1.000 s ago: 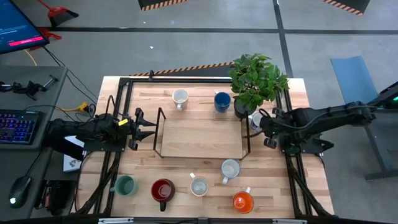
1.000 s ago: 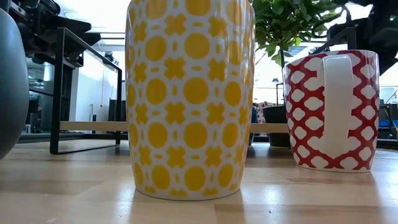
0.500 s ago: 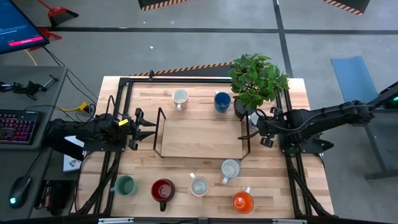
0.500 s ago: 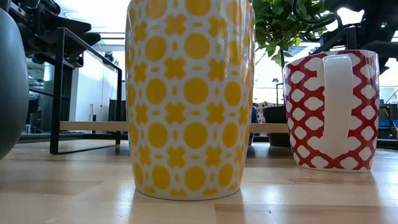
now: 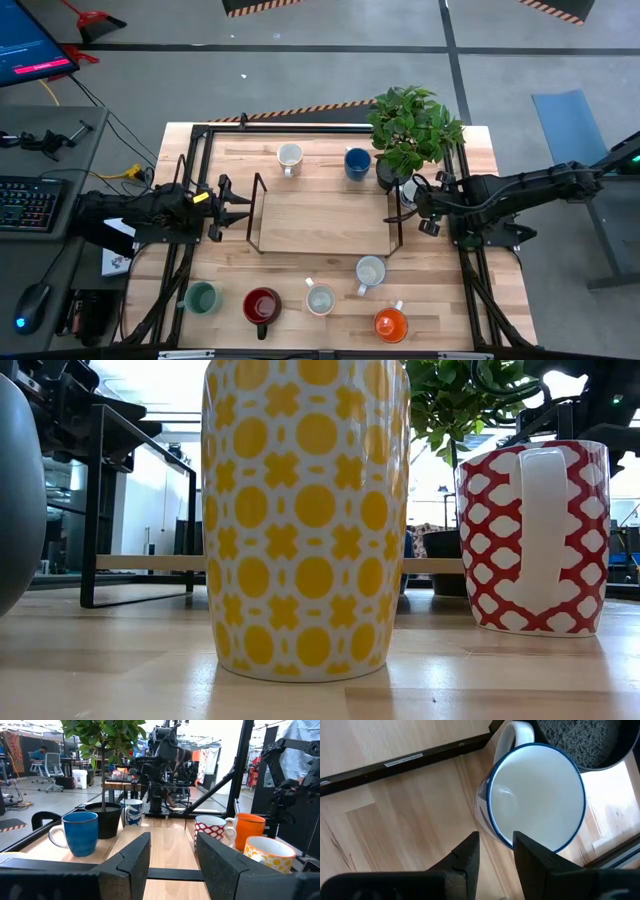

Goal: Place coffee mugs
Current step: Put the blue and white patterned mug on the shelf

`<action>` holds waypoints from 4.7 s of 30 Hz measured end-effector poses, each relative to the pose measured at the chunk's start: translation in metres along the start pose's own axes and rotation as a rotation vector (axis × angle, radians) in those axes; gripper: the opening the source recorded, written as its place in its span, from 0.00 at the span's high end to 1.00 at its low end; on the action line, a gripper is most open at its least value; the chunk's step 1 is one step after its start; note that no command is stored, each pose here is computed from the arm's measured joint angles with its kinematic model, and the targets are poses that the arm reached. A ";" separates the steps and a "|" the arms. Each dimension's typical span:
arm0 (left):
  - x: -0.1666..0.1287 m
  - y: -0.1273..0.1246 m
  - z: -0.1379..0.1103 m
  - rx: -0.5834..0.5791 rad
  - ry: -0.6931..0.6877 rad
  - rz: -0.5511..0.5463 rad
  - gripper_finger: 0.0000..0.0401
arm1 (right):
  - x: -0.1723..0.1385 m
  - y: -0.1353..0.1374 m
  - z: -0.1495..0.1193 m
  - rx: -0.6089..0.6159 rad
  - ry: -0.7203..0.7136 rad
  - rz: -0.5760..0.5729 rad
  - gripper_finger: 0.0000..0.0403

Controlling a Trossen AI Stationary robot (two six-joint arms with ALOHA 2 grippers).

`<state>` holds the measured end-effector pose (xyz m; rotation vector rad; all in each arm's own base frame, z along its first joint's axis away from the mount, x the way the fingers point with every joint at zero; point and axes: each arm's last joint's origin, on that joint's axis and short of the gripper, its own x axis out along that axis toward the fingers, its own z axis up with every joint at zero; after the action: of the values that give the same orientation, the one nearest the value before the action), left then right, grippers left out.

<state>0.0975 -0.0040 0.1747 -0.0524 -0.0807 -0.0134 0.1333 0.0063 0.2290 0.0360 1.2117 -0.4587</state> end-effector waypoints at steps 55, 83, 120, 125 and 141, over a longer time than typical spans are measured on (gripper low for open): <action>0.000 0.000 -0.003 -0.001 0.034 0.001 0.63 | 0.033 0.025 0.031 -0.196 0.144 -0.141 0.76; 0.000 0.000 -0.003 0.000 0.035 0.001 0.63 | 0.029 0.026 0.024 -0.148 0.213 -0.058 1.00; 0.000 0.000 -0.004 0.001 0.036 0.001 0.63 | -0.138 0.024 0.007 0.097 0.037 0.553 1.00; 0.000 0.000 -0.004 0.001 0.036 0.001 0.63 | -0.148 0.028 0.010 0.074 -0.025 0.627 1.00; 0.000 0.000 -0.004 0.001 0.036 0.001 0.63 | -0.149 0.049 0.063 -0.155 -0.537 0.531 1.00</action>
<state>0.0977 -0.0041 0.1711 -0.0513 -0.0448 -0.0133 0.1671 0.0822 0.3769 0.0932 0.6647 0.0955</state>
